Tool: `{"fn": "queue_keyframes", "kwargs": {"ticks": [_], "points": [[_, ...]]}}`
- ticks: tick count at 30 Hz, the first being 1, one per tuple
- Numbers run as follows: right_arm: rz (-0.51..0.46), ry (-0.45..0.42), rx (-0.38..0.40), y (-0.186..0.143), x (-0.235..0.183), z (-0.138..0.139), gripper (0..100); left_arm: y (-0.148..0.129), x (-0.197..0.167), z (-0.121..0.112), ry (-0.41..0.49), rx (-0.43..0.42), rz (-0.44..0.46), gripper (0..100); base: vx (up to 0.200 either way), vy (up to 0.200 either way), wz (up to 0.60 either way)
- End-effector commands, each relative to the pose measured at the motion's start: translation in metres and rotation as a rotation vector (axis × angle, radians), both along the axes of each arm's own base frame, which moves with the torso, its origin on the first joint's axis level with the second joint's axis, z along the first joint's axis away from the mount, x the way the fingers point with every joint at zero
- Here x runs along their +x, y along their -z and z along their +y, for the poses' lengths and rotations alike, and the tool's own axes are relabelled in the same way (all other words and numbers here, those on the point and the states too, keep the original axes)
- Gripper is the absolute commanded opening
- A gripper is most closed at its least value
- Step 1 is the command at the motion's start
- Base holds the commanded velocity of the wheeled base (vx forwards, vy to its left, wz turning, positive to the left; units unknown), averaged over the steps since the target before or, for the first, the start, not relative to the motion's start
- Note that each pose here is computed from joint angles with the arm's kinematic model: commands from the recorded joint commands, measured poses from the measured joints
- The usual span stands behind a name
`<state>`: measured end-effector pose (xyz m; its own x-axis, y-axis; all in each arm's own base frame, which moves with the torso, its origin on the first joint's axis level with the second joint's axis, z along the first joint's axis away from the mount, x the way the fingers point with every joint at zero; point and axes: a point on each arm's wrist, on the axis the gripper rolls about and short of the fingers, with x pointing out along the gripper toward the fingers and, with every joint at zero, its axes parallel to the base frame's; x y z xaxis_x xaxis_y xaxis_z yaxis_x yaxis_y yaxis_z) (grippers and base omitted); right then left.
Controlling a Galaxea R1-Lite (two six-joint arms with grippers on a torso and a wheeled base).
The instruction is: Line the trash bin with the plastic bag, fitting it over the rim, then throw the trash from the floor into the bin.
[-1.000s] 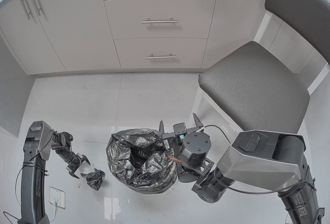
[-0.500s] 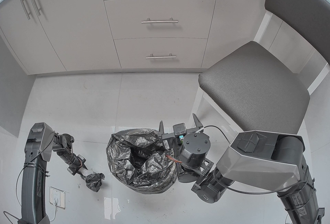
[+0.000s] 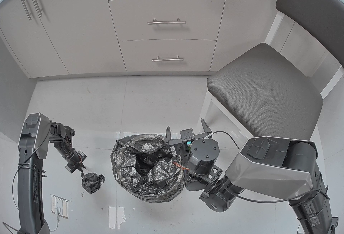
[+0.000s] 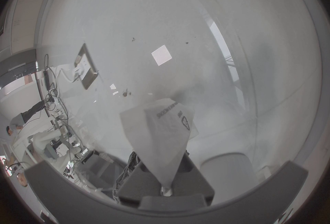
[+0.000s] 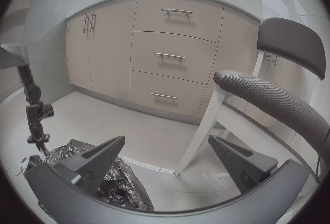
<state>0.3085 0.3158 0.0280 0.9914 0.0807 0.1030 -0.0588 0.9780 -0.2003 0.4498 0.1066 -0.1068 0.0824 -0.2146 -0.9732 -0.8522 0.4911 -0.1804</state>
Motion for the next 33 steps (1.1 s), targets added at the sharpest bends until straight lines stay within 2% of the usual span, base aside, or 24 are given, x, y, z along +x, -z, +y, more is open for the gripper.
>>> {"fn": "queue_keyframes", "kwargs": {"ticks": [1,5,6,7,9,10,11,14,15,16,18,19,20,21,24,25,26,29,30,33], "points": [[-0.017,0.0,0.018,-0.005,0.0,-0.001,100,-0.113,-0.002,-0.01,0.022,0.008,-0.084,0,0.0,0.0,0.0],[-0.022,0.0,0.024,-0.009,-0.001,-0.001,100,-0.175,-0.015,-0.024,0.055,-0.015,-0.131,0,0.0,0.0,0.0],[-0.022,0.0,0.024,-0.009,-0.001,-0.001,100,-0.175,-0.015,-0.024,0.055,-0.015,-0.131,0,0.0,0.0,0.0],[-0.026,0.0,0.028,-0.012,-0.001,-0.001,100,-0.204,-0.023,-0.034,0.077,-0.033,-0.167,0,0.0,0.0,0.0],[-0.028,0.0,0.03,-0.013,-0.001,-0.002,100,-0.221,-0.027,-0.041,0.094,-0.037,-0.194,0,0.0,0.0,0.0],[-0.032,0.0,0.035,-0.016,-0.002,-0.002,100,-0.247,-0.035,-0.055,0.126,-0.034,-0.237,0,0.0,0.0,0.0],[-0.036,0.0,0.038,-0.019,-0.002,-0.002,100,-0.26,-0.04,-0.064,0.154,-0.031,-0.258,0,0.0,0.0,0.0],[-0.041,0.0,0.044,-0.023,-0.003,-0.003,100,-0.289,-0.056,-0.092,0.251,-0.03,-0.288,0,0.0,0.0,0.0],[-0.041,0.0,0.044,-0.023,-0.003,-0.003,100,-0.291,-0.057,-0.093,0.256,-0.03,-0.29,0,0.0,0.0,0.0],[-0.044,0.0,0.047,-0.025,-0.003,-0.003,100,-0.305,-0.069,-0.116,0.318,-0.036,-0.29,0,0.0,0.0,0.0],[-0.047,0.0,0.051,-0.027,-0.003,-0.004,100,-0.315,-0.078,-0.135,0.369,-0.042,-0.285,0,0.0,0.0,0.0],[-0.047,0.0,0.051,-0.027,-0.003,-0.004,100,-0.315,-0.079,-0.136,0.374,-0.043,-0.285,0,0.0,0.0,0.0],[-0.053,0.0,0.058,-0.03,-0.003,-0.003,100,-0.319,-0.086,-0.158,0.434,-0.049,-0.273,0,0.0,0.0,0.0],[-0.057,0.002,0.062,-0.033,-0.002,-0.004,100,-0.319,-0.087,-0.165,0.454,-0.05,-0.272,0,0.0,0.0,0.0],[-0.058,0.002,0.063,-0.033,-0.002,-0.004,100,-0.319,-0.088,-0.166,0.457,-0.051,-0.27,0,0.0,0.0,0.0],[-0.08,0.016,0.085,-0.046,0.001,-0.009,100,-0.317,-0.091,-0.192,0.537,-0.056,-0.268,0,0.0,0.0,0.0],[-0.088,0.02,0.094,-0.052,0.001,-0.012,100,-0.315,-0.093,-0.202,0.577,-0.057,-0.265,0,0.0,0.0,0.0],[-0.107,0.04,0.112,-0.063,0.006,-0.019,100,-0.309,-0.095,-0.224,0.673,-0.034,-0.263,0,0.0,0.0,0.0],[-0.107,0.042,0.112,-0.063,0.006,-0.02,100,-0.308,-0.095,-0.225,0.677,-0.032,-0.261,0,0.0,0.0,0.0],[-0.133,0.065,0.136,-0.078,0.011,-0.029,100,-0.292,-0.097,-0.252,0.801,0.034,-0.235,0,0.0,0.0,0.0]]}}
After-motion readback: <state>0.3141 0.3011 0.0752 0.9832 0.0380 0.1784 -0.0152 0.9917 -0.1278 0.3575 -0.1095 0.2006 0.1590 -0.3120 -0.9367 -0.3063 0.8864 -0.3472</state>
